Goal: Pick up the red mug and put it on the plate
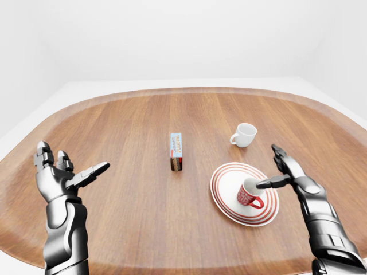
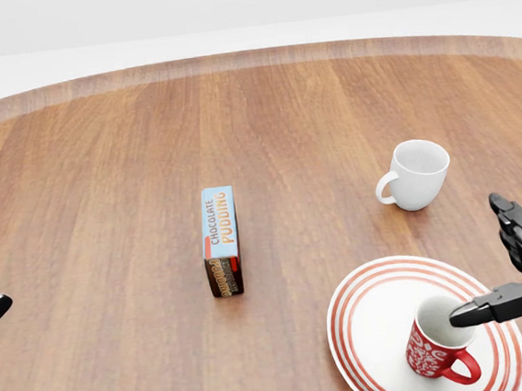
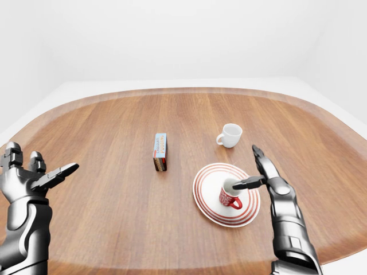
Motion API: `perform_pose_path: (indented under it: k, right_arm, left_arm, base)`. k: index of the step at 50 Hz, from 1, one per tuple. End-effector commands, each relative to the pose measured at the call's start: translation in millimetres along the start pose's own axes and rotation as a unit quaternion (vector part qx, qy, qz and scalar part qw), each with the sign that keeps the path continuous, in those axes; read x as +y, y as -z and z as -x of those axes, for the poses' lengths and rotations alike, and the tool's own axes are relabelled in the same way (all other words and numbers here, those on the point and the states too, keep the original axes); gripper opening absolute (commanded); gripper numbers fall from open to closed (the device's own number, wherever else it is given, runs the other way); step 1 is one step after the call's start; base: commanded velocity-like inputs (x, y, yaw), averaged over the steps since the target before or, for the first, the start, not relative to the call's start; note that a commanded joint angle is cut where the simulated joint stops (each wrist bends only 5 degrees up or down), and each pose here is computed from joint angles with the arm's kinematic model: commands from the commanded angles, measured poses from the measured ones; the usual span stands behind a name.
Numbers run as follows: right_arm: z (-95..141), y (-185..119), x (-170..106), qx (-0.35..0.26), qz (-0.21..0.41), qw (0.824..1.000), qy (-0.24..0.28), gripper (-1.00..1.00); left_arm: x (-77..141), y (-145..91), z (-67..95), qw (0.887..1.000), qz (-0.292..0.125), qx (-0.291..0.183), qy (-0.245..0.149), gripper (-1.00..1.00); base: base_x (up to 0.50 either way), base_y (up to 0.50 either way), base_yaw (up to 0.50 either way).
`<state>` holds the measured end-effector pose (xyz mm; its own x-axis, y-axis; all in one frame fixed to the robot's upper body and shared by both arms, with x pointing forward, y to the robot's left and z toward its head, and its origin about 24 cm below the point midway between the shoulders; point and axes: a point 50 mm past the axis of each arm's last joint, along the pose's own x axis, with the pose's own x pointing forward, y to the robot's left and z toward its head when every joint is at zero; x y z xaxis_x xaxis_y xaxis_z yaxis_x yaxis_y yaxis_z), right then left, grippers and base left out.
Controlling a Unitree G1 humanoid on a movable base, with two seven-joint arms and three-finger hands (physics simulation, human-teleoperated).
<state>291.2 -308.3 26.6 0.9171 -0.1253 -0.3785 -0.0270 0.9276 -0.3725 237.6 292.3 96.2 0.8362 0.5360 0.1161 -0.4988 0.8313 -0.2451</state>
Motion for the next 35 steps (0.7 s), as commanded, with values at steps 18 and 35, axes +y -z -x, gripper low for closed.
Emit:
perform_pose_path:
  k: [18,35]
  right_arm:
    - [132.4,-140.0,-25.0,-0.369,0.158,0.914,0.060,1.00]
    - [129.2,-136.8,-23.6,-0.362,0.154,0.918,0.056,1.00]
  left_arm:
    - [0.3,0.2,0.5,1.000,0.000,0.000,0.000,1.00]
    - [0.0,0.7,0.8,1.000,0.000,0.001,0.000,1.00]
  base:
    - [0.00,0.00,0.00]
    - [0.00,0.00,0.00]
